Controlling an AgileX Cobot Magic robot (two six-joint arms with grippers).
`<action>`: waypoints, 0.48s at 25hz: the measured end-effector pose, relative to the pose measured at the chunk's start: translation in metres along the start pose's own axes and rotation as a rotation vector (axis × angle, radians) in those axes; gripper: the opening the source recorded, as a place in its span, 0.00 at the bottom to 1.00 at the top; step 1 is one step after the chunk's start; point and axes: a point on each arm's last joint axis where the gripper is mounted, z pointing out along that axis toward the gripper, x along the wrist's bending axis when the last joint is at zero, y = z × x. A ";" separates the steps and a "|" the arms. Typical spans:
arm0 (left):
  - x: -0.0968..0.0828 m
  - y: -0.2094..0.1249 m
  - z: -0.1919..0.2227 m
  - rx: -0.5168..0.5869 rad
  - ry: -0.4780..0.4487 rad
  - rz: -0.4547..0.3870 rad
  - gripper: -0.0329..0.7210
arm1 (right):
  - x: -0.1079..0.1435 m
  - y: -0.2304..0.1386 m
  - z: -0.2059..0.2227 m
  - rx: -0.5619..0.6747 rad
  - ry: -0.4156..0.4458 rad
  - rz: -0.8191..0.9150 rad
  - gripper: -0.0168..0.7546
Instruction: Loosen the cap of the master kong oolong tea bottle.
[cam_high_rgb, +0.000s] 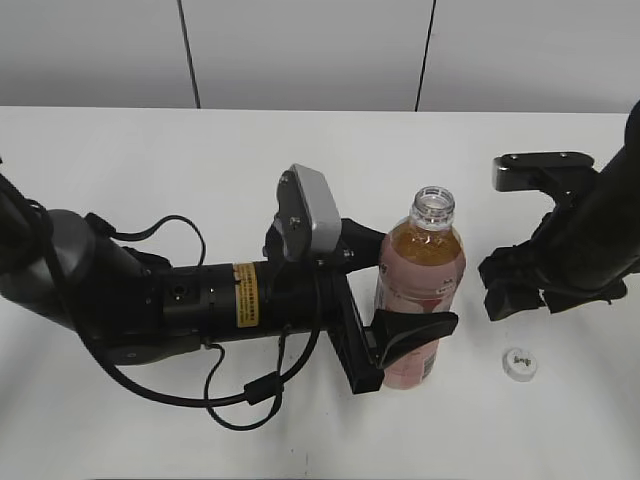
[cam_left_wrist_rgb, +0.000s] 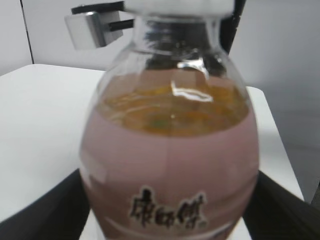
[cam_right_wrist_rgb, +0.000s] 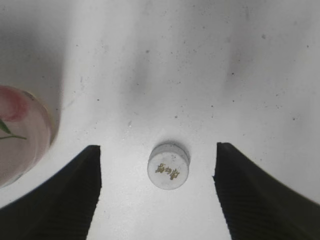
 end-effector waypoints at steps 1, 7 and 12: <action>0.000 0.000 0.000 -0.001 0.000 0.000 0.78 | 0.000 0.000 -0.003 -0.008 0.001 -0.001 0.71; -0.001 0.000 0.000 -0.001 -0.010 0.001 0.79 | 0.001 -0.001 -0.013 -0.019 0.004 -0.004 0.71; 0.000 -0.001 -0.003 0.010 -0.039 0.017 0.79 | 0.002 -0.003 -0.021 -0.027 0.006 -0.009 0.71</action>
